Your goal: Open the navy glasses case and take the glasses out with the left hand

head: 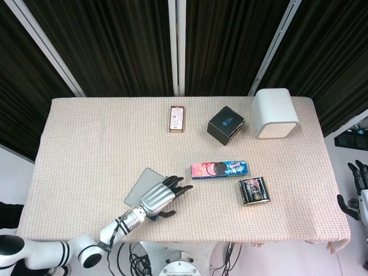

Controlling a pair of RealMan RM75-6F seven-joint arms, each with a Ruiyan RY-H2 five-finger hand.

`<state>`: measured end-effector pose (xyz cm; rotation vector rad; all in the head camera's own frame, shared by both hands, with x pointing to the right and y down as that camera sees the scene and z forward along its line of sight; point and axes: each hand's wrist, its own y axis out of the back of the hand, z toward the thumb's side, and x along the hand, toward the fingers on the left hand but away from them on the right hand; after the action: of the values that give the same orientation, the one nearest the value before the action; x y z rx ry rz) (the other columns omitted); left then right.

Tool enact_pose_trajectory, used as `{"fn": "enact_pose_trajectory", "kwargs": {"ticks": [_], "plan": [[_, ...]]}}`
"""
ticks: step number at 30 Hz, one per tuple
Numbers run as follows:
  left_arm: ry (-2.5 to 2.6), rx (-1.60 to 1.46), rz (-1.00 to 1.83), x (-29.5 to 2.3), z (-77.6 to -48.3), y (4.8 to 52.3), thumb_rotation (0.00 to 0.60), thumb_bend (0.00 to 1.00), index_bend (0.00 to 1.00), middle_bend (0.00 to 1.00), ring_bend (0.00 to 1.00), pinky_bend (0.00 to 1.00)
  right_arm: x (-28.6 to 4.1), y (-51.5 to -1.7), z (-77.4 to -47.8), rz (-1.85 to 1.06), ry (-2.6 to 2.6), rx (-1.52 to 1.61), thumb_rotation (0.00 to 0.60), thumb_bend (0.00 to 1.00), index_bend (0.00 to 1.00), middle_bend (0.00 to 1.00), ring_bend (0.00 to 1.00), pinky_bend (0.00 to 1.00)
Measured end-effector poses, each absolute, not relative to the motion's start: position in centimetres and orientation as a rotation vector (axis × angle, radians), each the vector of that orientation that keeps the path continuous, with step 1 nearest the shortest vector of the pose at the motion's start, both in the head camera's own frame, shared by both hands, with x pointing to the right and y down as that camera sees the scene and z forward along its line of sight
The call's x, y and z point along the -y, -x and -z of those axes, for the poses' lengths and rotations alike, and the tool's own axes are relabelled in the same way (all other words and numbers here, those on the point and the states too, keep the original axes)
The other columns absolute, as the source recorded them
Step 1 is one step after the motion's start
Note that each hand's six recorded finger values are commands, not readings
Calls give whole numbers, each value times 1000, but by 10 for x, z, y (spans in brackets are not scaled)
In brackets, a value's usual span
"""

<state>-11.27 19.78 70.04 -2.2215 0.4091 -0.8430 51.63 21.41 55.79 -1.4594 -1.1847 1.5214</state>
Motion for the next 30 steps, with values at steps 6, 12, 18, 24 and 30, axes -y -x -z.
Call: {"fn": "enact_pose_trajectory", "kwargs": {"ticks": [6,12,18,24,30], "plan": [[2202,-408,925,-189,-709,118,600,260,80,304,0,87,-213,-516,-558,-1517,1459,1184,600,301,0,0,0,0],[2196,-439,1027,-175,-713,128,600,254,81,310,1,86,-212,-514,-558,-1509,1457,1182,600,301,0,0,0,0],[2170,-475,1116,-161,-717,138,600,255,84,310,1,87,-211,-512,-559,-1510,1458,1175,600,301,0,0,0,0],[2121,-507,1198,-146,-720,149,600,256,84,311,1,87,-211,-511,-558,-1510,1454,1172,600,301,0,0,0,0],[2075,-534,1304,-131,-726,164,600,257,84,323,2,87,-210,-512,-558,-1515,1451,1173,600,301,0,0,0,0]]}}
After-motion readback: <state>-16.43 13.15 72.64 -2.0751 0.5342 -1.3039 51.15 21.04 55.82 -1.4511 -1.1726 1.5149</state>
